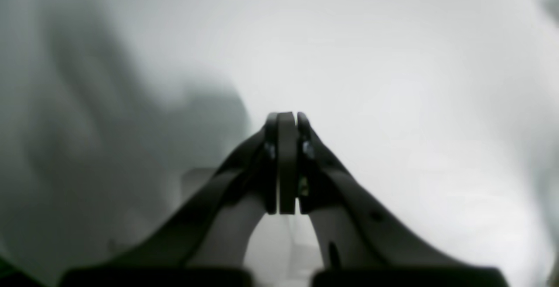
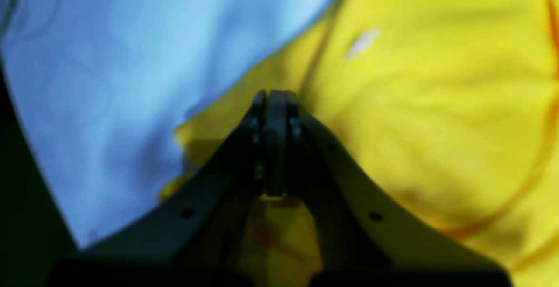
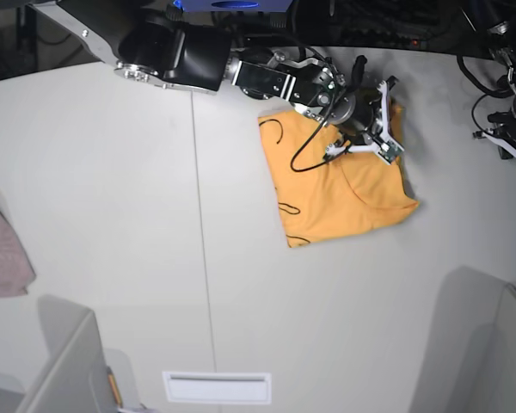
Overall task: Fold the T-shirt properly
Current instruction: 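Press and smooth the folded bundle with the right gripper, then withdraw, then tuck and straighten the bundle's edge with the left gripper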
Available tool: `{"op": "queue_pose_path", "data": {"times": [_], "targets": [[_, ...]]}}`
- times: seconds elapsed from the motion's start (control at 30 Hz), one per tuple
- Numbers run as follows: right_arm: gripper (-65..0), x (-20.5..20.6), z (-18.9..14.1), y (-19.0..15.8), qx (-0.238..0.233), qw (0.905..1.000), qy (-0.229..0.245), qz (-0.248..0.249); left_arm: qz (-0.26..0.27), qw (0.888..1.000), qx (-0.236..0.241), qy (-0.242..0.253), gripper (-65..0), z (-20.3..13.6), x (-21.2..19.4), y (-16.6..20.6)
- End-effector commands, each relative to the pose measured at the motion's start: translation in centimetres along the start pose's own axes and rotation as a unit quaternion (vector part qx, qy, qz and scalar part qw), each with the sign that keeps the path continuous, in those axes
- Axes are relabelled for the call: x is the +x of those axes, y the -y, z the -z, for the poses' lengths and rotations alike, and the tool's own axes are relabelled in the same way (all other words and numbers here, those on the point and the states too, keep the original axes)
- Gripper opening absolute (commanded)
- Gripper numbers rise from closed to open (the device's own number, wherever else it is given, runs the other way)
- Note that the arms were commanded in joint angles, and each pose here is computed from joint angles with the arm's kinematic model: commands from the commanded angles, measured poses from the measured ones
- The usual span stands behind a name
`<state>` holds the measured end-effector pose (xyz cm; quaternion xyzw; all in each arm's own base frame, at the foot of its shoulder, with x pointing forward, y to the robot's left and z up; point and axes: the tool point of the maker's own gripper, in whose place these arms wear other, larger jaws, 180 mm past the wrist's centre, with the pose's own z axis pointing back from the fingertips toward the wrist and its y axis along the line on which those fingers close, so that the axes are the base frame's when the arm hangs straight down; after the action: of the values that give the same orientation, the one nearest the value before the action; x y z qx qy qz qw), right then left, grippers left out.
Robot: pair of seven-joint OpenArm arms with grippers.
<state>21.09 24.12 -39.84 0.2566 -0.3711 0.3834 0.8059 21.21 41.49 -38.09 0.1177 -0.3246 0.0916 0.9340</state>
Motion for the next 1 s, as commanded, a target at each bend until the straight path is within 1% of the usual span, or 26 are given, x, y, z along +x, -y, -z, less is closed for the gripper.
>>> {"op": "queue_pose_path", "data": {"times": [0.0, 0.07, 0.1, 0.17, 0.23, 0.33, 0.4, 0.47, 0.53, 0.57, 0.6, 0.63, 0.67, 0.7, 0.77, 0.8, 0.87, 0.97], "targets": [[-65.0, 4.1, -0.6, -1.6, 0.021, 0.9982, 0.057, -0.005, 0.013, 1.0, 0.003, 0.026, -65.0, -0.5, 1.9, -0.2], [-65.0, 6.6, -2.0, -2.8, 0.042, 0.9951, 0.09, -0.001, 0.026, 0.999, -0.017, 0.029, -65.0, -0.4, 2.1, 1.7], [-65.0, 7.2, -2.8, -2.9, 0.048, 0.9944, 0.094, -0.001, 0.04, 0.998, -0.033, 0.034, -65.0, -0.5, 2.3, 2.8], [-65.0, 8.7, -4.4, -1.2, 0.041, 0.9939, 0.101, 0.014, 0.067, 0.994, -0.069, 0.044, -65.0, -1.0, 2.5, 5.2], [-65.0, 9.3, -5.7, 1.8, 0.018, 0.9944, 0.095, 0.041, 0.078, 0.991, -0.097, 0.056, -65.0, -1.6, 2.3, 7.5], [-65.0, 8.3, -7.3, 6.3, -0.022, 0.9927, 0.082, 0.087, 0.08, 0.987, -0.124, 0.063, -65.0, -2.4, 1.5, 10.0], [-65.0, 6.9, -8.6, 9.6, -0.056, 0.9885, 0.08, 0.115, 0.085, 0.984, -0.144, 0.069, -65.0, -2.9, 1.2, 11.8], [-65.0, 5.6, -10.1, 12.1, -0.085, 0.9835, 0.082, 0.137, 0.077, 0.981, -0.16, 0.075, -65.0, -3.4, 0.9, 13.3], [-65.0, 4.2, -11.7, 14.3, -0.112, 0.9784, 0.083, 0.153, 0.07, 0.982, -0.167, 0.063, -65.0, -3.4, 0.1, 14.1], [-65.0, 3.4, -12.5, 15.2, -0.125, 0.976, 0.081, 0.159, 0.068, 0.982, -0.169, 0.054, -57.1, -3.4, -0.3, 14.4], [-65.0, 2.7, -13.4, 15.9, -0.134, 0.9742, 0.08, 0.163, 0.066, 0.982, -0.171, 0.048, -47.1, -3.4, -0.6, 14.5], [-65.0, 1.8, -14.1, 16.5, -0.144, 0.9725, 0.076, 0.167, 0.056, 0.981, -0.179, 0.048, -37.4, -3.4, -0.7, 15.1], [-65.0, 1.3, -14.7, 16.9, -0.15, 0.971, 0.074, 0.171, 0.045, 0.979, -0.191, 0.053, -29.1, -3.5, -0.6, 15.5], [-65.0, 0.6, -15.2, 17.1, -0.156, 0.9697, 0.071, 0.174, 0.029, 0.976, -0.208, 0.062, -20.4, -3.8, -0.3, 16.1], [-65.0, -0.6, -15.7, 17.1, -0.161, 0.9679, 0.062, 0.183, -0.007, 0.967, -0.245, 0.077, -5.4, -4.7, -0.3, 17.0], [-65.0, -1.0, -15.8, 17.2, -0.163, 0.9671, 0.058, 0.187, -0.022, 0.962, -0.258, 0.085, -0.3, -5.1, -0.1, 17.3], [-65.0, -1.9, -15.6, 16.8, -0.162, 0.9669, 0.048, 0.191, -0.04, 0.953, -0.284, 0.099, 0.0, -5.7, 0.6, 17.5], [-65.0, -2.3, -15.6, 16.4, -0.158, 0.9672, 0.043, 0.194, -0.066, 0.951, -0.288, 0.088, 0.0, -5.3, 0.4, 18.2]]}}
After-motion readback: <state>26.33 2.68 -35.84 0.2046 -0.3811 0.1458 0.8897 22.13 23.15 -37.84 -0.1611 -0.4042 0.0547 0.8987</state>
